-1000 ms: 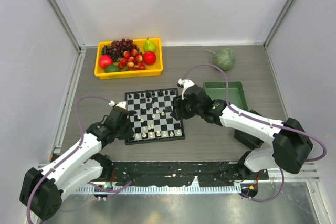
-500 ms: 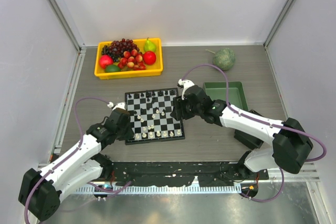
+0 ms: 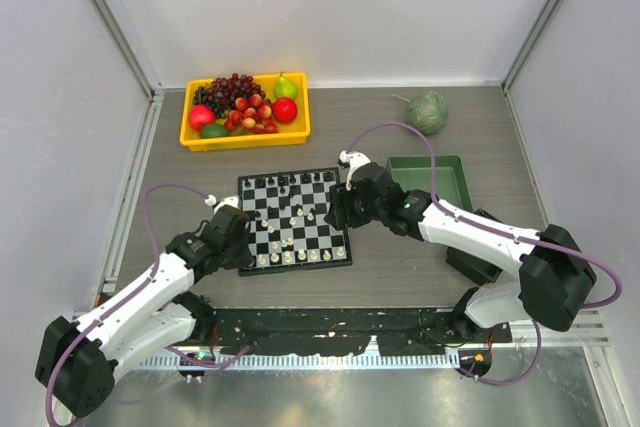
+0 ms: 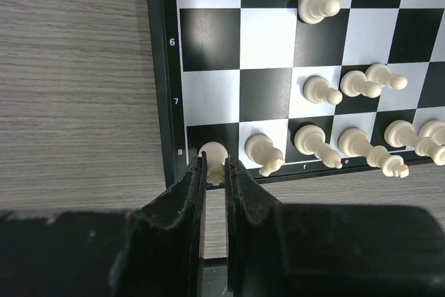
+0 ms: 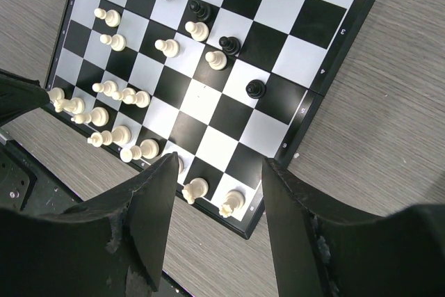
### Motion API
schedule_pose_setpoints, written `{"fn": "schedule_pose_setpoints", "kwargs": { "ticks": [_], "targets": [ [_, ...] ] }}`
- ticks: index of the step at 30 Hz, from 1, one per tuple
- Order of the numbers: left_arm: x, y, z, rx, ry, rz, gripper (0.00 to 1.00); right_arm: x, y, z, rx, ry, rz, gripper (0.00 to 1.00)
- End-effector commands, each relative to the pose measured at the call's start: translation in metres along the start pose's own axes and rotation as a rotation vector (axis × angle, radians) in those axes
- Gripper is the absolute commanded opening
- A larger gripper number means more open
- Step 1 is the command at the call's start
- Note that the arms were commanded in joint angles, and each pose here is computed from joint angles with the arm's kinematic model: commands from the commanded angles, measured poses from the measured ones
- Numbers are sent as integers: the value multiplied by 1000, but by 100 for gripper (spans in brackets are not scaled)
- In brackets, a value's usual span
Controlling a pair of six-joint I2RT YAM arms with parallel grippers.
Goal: Set up the chess pieces on the board
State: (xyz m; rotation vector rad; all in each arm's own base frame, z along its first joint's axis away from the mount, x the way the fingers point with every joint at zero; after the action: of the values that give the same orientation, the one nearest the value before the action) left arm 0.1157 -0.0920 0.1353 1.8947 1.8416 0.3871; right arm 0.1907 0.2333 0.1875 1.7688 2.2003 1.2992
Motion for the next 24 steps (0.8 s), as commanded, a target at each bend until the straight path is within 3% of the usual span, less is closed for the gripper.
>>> {"fn": "schedule_pose_setpoints", "kwargs": {
  "ticks": [1,6,15,21,22,24],
  "targets": [
    [3,-3,0,31,41,14,17,7,11,-5,-56,42,0,57],
    [3,-1,-2,0,26,14,40,7,12,-5,-58,42,4,57],
    [5,11,-17,-110,25,13,62,8,12,-2,-44,49,-5,58],
    [13,28,-43,-216,100,60,88,9,15,13,7,22,-32,58],
    [14,32,-49,-236,107,71,99,9,15,14,13,18,-38,58],
    [16,39,-59,-267,122,81,100,11,19,19,19,13,-48,57]
  ]
}}
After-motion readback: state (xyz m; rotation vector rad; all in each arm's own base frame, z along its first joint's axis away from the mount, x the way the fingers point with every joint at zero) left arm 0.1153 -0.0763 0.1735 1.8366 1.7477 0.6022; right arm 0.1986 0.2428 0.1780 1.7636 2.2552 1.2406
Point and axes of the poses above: each gripper's point midway between its finger pads, its own z axis out along the fingers, its own x axis along the line the jaws close on, y = z × x, the point moved 10 cm from there along -z, back along the fingers, and after that the axes turned 10 degrees about z, right-handed, at the moved point
